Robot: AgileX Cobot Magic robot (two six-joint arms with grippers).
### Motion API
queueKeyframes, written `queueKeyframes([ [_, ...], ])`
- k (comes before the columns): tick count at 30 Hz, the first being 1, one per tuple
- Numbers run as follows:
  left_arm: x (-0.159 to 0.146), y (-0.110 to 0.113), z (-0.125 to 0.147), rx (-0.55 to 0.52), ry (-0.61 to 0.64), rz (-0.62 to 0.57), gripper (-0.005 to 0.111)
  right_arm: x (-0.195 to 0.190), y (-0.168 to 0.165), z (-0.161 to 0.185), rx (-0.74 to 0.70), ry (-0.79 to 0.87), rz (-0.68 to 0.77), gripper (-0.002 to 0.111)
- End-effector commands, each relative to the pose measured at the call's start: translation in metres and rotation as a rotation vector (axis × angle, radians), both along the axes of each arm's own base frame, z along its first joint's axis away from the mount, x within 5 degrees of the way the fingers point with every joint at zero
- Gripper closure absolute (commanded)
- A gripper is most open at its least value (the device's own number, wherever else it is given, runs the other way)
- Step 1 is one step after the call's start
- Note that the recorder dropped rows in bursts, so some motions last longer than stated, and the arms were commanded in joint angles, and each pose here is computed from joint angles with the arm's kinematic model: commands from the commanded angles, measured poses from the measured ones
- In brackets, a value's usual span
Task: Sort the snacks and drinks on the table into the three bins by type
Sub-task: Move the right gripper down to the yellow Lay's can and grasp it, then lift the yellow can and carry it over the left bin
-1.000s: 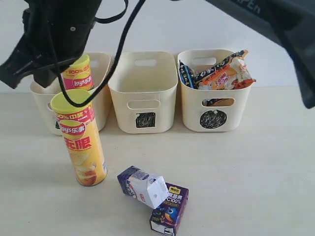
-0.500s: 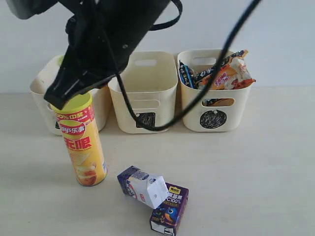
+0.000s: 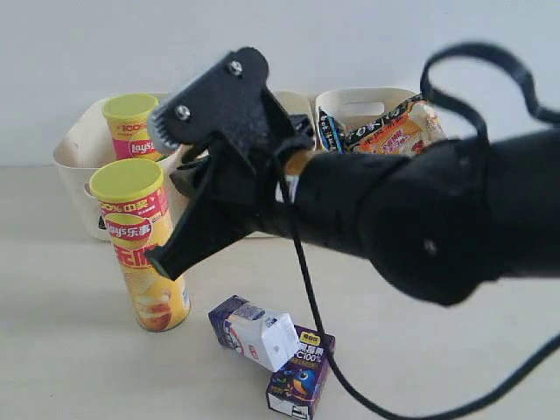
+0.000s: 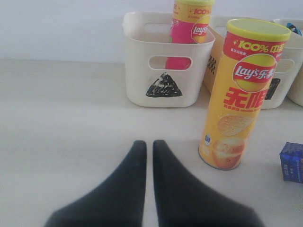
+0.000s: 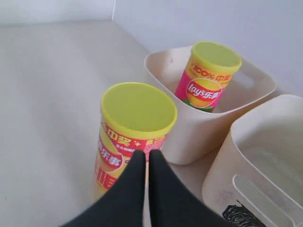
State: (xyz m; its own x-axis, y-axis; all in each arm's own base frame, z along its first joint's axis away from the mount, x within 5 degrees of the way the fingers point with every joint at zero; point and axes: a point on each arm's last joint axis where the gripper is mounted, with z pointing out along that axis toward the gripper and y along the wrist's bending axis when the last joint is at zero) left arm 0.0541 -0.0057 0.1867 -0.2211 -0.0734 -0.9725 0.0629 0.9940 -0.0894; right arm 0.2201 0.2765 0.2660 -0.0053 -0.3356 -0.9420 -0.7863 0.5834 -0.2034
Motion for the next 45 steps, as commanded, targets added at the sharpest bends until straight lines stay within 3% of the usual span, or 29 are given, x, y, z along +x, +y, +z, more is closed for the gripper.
queueKeyframes([
  [1, 0.000, 0.000, 0.000, -0.015, -0.009, 0.006, 0.102, -0.007, -0.013, -0.019, 0.198, -0.072, -0.042, 0.108],
  [7, 0.000, 0.000, 0.000, -0.015, -0.009, 0.006, 0.102, -0.016, -0.019, -0.049, 0.272, -0.073, -0.009, 0.108],
  [12, 0.000, 0.000, 0.000, -0.015, -0.009, 0.006, 0.102, -0.011, -0.013, -0.078, 0.314, 0.053, -0.032, 0.108],
  [15, 0.000, 0.000, 0.000, -0.015, -0.009, 0.006, 0.102, -0.009, -0.009, -0.091, 0.349, 0.083, -0.029, 0.102],
  [18, 0.000, 0.000, 0.000, -0.015, -0.009, 0.006, 0.102, -0.008, -0.007, -0.100, 0.371, 0.105, -0.028, 0.083],
  [23, 0.000, 0.000, 0.000, -0.015, -0.009, 0.006, 0.102, -0.007, -0.001, -0.098, 0.369, 0.093, 0.004, 0.024],
  [26, 0.000, 0.000, 0.000, -0.015, -0.009, 0.006, 0.102, -0.002, 0.004, -0.096, 0.345, 0.113, -0.001, 0.005],
  [45, 0.000, 0.000, 0.000, -0.015, -0.009, 0.006, 0.102, 0.031, 0.052, -0.116, 0.271, 0.155, 0.026, 0.004],
])
